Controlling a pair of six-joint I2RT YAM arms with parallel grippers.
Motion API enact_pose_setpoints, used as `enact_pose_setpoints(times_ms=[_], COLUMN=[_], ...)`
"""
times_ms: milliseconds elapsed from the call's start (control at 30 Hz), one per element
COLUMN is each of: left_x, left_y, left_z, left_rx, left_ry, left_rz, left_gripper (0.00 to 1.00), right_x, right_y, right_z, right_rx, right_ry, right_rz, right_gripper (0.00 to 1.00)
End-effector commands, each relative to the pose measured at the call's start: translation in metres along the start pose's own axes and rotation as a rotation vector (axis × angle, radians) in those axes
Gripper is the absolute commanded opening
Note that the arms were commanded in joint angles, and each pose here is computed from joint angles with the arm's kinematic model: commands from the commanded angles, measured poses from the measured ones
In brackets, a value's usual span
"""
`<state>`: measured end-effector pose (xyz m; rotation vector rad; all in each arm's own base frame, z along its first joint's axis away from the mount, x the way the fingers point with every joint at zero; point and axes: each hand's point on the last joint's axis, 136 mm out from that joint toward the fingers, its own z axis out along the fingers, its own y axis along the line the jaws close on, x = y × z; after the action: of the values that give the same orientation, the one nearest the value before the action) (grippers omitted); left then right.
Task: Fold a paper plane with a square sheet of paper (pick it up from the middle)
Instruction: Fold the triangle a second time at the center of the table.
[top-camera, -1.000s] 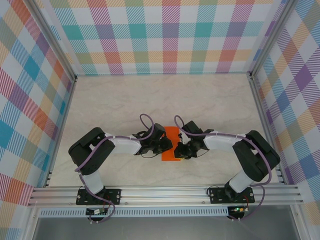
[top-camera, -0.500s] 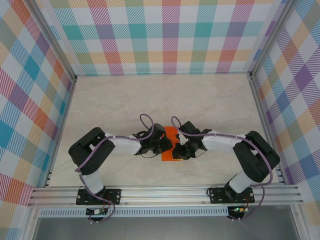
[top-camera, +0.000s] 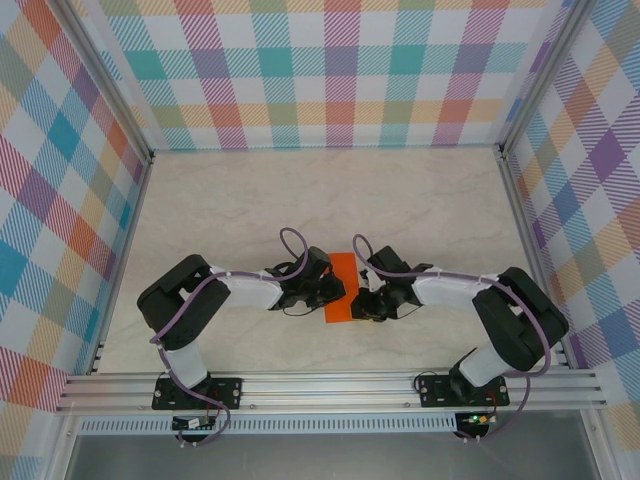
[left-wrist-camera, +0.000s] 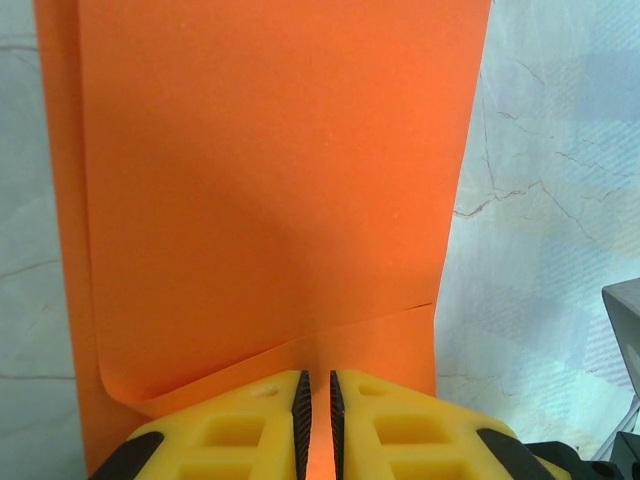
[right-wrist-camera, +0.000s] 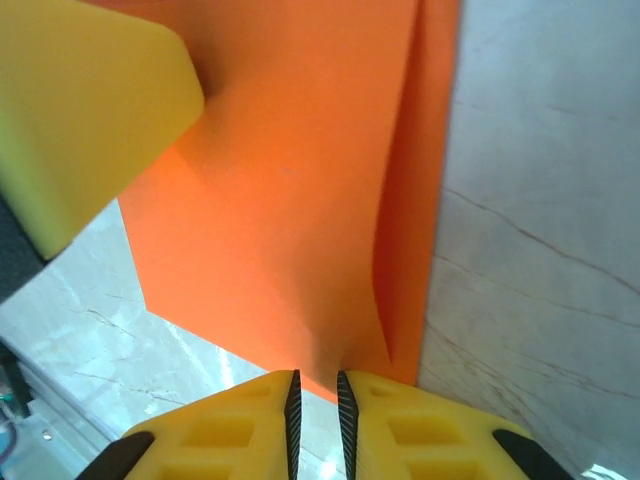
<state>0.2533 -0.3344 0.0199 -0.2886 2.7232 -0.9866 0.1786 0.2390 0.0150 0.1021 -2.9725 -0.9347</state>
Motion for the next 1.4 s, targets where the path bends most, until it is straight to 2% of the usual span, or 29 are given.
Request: enact_pose_setpoints(times_ms=[0, 233, 433, 600, 733, 867, 1167, 1367], left_x=[0.015, 0.015, 0.014, 0.015, 0.014, 0.015, 0.006, -0.008], left_y=[0.039, 0.038, 0.034, 0.035, 0.034, 0.036, 0.039, 0.050], left_z=[0.010, 0.013, 0.013, 0.014, 0.013, 0.012, 0.006, 0.001], left_rx=[-0.132, -0.126, -0.115, -0.116, -0.117, -0.120, -0.140, -0.155], left_ry=[0.031, 0.036, 0.037, 0.036, 0.035, 0.036, -0.005, -0.058], left_rz=[0.003, 0.000, 0.002, -0.002, 0.000, 0.001, 0.039, 0.041], left_gripper=[0.17, 0.17, 0.17, 0.16, 0.17, 0.16, 0.17, 0.17], right_x=[0.016, 0.018, -0.002, -0.019, -0.023, -0.012, 0.003, 0.004], right_y=[-0.018, -0.014, 0.020, 0.035, 0.019, -0.010, -0.025, -0.028], right_z=[0.001, -0.004, -0.023, -0.017, -0.001, 0.013, 0.020, 0.021], right_rx=[-0.019, -0.073, -0.165, -0.188, -0.120, -0.021, -0.018, -0.003], right_ry=[0.044, 0.048, -0.010, 0.006, 0.027, 0.057, 0.068, 0.071], right_rz=[0.113, 0.168, 0.097, 0.081, 0.120, 0.164, 0.213, 0.221], right_gripper=[0.21, 0.21, 0.21, 0.19, 0.18, 0.17, 0.14, 0.07])
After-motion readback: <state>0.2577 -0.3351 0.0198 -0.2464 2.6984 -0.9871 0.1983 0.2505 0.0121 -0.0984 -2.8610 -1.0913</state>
